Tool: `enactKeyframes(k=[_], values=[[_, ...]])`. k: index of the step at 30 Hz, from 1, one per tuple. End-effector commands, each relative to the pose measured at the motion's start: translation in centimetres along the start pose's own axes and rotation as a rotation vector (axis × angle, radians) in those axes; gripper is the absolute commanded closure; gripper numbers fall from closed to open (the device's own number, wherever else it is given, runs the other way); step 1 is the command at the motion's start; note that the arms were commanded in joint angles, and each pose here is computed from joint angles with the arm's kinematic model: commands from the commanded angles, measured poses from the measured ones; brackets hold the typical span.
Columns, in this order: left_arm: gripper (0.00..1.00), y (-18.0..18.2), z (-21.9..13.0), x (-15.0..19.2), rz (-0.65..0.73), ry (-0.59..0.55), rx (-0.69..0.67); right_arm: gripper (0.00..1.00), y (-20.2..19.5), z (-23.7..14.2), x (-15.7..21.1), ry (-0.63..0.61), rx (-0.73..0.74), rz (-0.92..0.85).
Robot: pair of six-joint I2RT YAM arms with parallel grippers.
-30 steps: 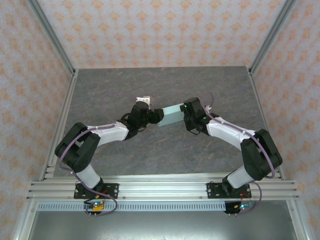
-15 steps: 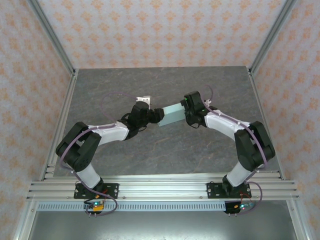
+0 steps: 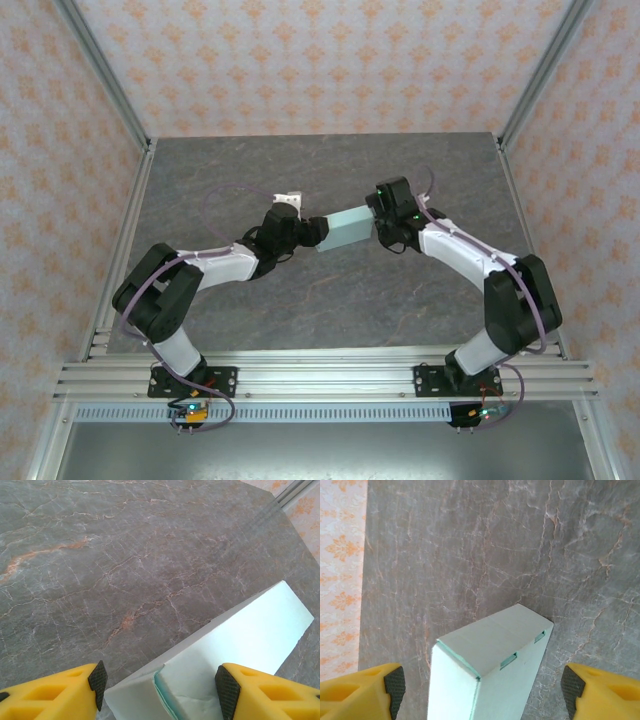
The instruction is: Fold the paper box
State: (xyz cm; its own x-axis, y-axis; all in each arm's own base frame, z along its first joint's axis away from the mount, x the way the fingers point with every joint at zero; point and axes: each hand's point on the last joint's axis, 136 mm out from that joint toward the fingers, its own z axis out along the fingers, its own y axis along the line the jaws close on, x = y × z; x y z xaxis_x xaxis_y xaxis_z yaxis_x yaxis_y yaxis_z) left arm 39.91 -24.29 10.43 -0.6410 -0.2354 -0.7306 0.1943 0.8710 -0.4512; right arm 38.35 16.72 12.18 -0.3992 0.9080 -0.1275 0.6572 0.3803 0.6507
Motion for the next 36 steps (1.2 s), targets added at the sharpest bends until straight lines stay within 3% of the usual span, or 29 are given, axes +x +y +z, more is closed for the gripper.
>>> enactKeyframes(k=[1,4,10,15,21,25,30,36], values=[[0.37,4.8,0.7,6.3,0.054,0.206,-0.161,0.18,-5.2,2.5,1.1,0.025,0.125,0.045],[0.37,4.3,0.8,5.6,0.067,0.194,-0.146,0.18,-7.7,3.0,0.8,0.001,0.173,0.064],[0.37,2.3,0.4,2.9,0.072,0.145,-0.076,0.17,-8.0,2.7,0.6,-0.009,0.189,0.048],[0.36,-1.0,-1.9,-1.7,0.037,0.060,0.053,0.18,-8.1,2.9,0.7,-0.005,0.194,0.050],[0.35,-2.5,-4.4,-4.2,0.048,0.008,0.083,0.18,-8.1,3.2,1.2,0.022,0.186,0.067],[0.34,-1.7,-3.7,-3.3,0.052,0.022,0.058,0.18,-8.0,3.4,1.5,0.037,0.185,0.070],[0.35,2.0,-1.0,1.2,0.016,0.084,-0.033,0.18,-7.5,3.8,2.1,0.070,0.172,0.093],[0.37,3.6,-0.4,4.0,0.001,0.119,-0.059,0.18,-6.4,3.5,2.5,0.097,0.146,0.113]])
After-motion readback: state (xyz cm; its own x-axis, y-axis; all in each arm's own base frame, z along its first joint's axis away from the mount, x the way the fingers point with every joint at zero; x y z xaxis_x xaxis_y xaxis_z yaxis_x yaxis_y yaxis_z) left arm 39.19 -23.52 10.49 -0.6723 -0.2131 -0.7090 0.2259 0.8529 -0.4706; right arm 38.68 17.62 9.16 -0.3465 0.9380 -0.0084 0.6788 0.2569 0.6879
